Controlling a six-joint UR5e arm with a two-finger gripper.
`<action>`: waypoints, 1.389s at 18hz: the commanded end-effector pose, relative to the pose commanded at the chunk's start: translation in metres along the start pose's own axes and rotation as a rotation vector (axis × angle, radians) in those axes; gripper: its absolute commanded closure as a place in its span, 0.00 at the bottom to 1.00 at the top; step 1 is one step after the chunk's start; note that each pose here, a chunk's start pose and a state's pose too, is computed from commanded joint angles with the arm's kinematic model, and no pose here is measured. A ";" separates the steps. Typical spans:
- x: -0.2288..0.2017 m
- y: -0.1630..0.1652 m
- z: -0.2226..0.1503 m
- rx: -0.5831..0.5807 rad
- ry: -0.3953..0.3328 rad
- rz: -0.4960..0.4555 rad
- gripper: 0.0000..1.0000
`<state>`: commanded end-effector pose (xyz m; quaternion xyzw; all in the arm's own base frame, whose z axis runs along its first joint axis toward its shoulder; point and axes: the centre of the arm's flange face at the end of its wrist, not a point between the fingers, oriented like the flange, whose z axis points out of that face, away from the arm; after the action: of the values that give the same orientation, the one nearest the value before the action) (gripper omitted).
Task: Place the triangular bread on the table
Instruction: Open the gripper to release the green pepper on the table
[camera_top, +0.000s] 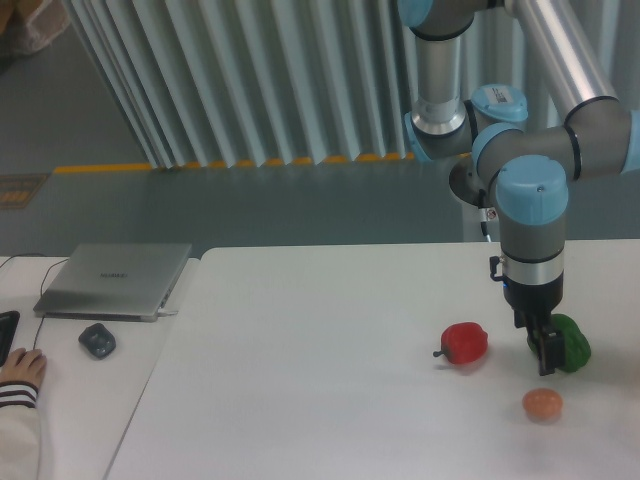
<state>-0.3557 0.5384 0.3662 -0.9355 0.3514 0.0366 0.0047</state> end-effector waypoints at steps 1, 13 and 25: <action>0.000 0.001 0.000 0.002 -0.001 -0.002 0.00; 0.004 0.018 0.003 -0.005 -0.001 -0.040 0.00; -0.003 0.063 -0.001 -0.005 -0.100 -0.247 0.00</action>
<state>-0.3995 0.4932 0.3689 -0.9686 0.2328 0.0833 0.0246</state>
